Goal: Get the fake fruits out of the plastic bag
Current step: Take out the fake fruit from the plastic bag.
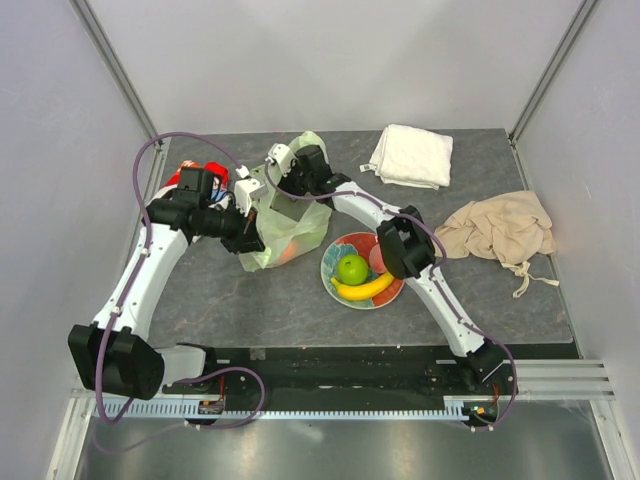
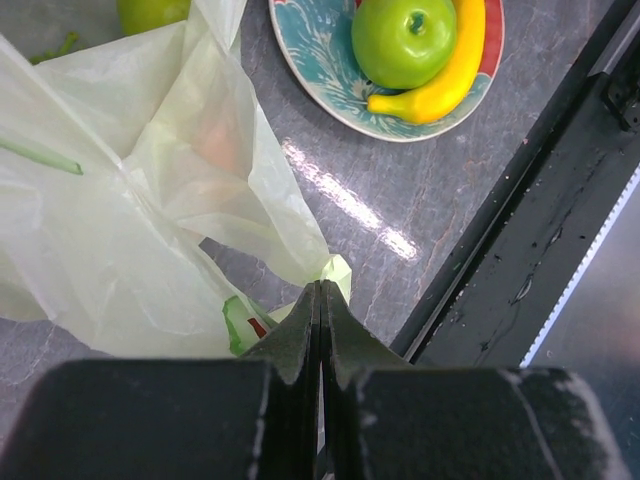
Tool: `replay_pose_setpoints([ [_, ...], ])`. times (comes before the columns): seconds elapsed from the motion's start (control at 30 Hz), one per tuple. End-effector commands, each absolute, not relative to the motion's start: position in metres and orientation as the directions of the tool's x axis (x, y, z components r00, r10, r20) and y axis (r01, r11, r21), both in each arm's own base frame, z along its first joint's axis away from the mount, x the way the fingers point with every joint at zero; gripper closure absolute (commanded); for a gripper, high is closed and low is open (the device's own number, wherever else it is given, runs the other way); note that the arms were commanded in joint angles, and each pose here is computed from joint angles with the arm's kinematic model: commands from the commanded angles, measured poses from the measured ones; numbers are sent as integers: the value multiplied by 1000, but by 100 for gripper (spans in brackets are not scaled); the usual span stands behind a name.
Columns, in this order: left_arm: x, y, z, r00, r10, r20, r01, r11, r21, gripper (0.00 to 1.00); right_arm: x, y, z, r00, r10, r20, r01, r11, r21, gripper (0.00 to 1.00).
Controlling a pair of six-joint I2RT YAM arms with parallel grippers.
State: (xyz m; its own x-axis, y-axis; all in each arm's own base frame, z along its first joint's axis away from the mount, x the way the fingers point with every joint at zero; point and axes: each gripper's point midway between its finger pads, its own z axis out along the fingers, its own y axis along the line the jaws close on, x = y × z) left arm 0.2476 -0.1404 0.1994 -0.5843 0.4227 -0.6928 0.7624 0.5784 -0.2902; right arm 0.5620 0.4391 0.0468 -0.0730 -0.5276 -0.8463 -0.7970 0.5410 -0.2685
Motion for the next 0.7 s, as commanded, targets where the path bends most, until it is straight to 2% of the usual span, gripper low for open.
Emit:
replay_pose_setpoints([
  [0.0,265,-134,208,-549,434,-715,764,607,-218,98,565,429,117,-67,-439,-896,-784,579,-225,50],
  [0.03,269,-133,208,-548,429,-718,757,619,-209,98,557,426,146,-78,-403,-912,-794,579,-188,50],
  [0.1,279,-131,208,-546,421,-724,741,647,-183,98,545,410,149,-132,-397,-908,-813,568,-130,50],
  [0.13,284,-130,209,-545,417,-727,734,657,-173,98,530,407,181,-120,-363,-924,-837,538,-103,50],
  [0.2,295,-127,213,-540,407,-736,717,682,-149,98,506,395,172,-186,-373,-909,-860,510,-33,49],
  [0.27,303,-126,215,-533,403,-744,706,696,-130,98,473,389,198,-200,-355,-913,-898,440,26,48],
  [0.5,328,-129,229,-524,369,-768,685,718,-122,98,379,372,169,-429,-398,-811,-901,258,350,46],
  [0.67,352,-128,242,-509,354,-785,660,746,-92,98,361,371,145,-480,-426,-767,-877,207,434,45],
])
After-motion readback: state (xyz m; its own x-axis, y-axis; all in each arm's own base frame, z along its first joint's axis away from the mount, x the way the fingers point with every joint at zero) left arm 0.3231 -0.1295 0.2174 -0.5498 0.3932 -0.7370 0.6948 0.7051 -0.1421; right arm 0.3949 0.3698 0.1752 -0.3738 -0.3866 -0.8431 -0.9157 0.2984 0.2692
